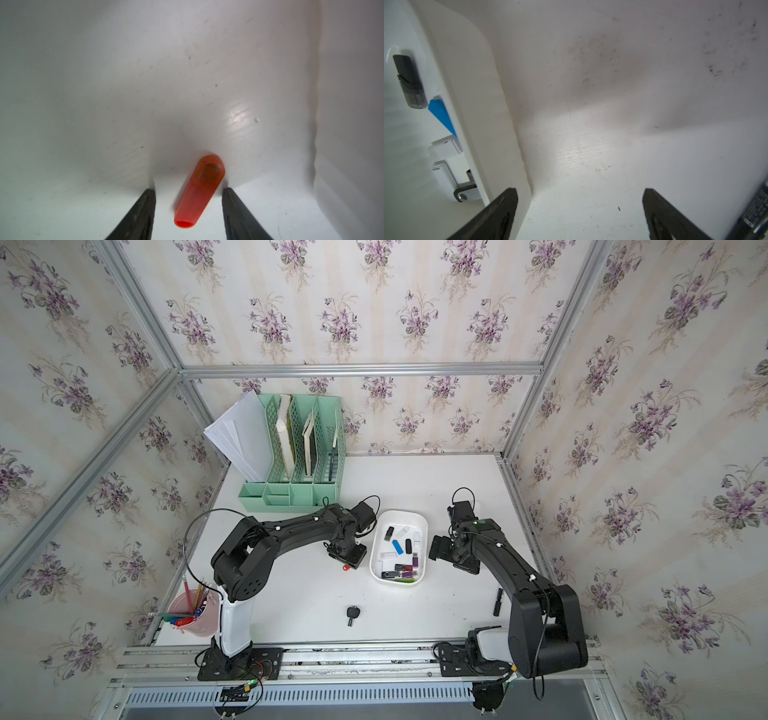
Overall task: Put the usb flash drive into the storage box
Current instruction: Move the storage box to the center of the board.
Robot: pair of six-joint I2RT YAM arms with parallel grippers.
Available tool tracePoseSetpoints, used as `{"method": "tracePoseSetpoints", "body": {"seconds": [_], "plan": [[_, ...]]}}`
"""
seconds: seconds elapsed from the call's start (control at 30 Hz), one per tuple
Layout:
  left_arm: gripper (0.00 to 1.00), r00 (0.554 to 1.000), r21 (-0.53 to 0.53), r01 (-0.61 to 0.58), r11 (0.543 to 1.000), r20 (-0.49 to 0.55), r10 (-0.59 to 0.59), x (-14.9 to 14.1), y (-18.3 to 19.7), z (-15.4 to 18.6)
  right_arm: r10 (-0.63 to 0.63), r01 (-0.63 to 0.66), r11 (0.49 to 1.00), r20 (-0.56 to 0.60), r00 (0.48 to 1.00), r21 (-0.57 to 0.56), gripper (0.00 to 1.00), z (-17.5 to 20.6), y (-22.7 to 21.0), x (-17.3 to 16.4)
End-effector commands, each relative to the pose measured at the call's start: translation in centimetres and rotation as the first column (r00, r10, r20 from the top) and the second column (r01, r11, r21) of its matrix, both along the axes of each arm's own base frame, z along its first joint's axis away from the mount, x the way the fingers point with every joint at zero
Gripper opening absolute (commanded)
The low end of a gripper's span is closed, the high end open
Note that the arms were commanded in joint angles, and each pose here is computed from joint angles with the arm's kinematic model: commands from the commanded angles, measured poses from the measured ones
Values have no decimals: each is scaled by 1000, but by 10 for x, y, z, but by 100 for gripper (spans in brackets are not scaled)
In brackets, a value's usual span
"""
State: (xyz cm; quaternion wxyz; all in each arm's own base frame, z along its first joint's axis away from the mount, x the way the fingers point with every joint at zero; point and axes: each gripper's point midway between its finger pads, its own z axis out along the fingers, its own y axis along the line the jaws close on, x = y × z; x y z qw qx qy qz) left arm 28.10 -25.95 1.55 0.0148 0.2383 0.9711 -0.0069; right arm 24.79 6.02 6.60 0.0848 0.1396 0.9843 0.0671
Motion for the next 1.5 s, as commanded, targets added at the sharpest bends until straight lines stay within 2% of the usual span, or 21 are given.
{"method": "tracePoseSetpoints", "body": {"seconds": [0.0, 0.3, 0.63, 0.9, 1.07, 1.3, 1.47], "plan": [[49, 1000, -2, 0, 1000, -11, 0, -2, -1, -2, 4, -4, 1000, 5, 1000, 6, 98, -1, 5, 4], [36, 1000, 5, -3, 1000, -14, 3, -3, 3, -3, 29, -29, 1000, -31, 999, -1, 98, -13, 14, 2], [27, 1000, 14, -9, 1000, -19, 9, -6, 8, -3, 23, -24, 999, -47, 999, -28, 99, -19, 12, 1], [26, 1000, 16, -24, 1000, -9, 24, -6, 15, 6, 5, -9, 998, -65, 998, -55, 99, -22, 7, -2], [26, 999, 9, -40, 999, 9, 40, -2, 23, 20, 38, -41, 998, -73, 997, -47, 99, -23, 15, -4], [26, 997, -4, -66, 998, 36, 66, 1, 36, 42, 129, -132, 991, -99, 987, -18, 99, -28, 45, -11], [27, 995, -13, -74, 997, 63, 75, 5, 42, 63, 225, -222, 974, -115, 968, 34, 99, -33, 85, -20]]}}
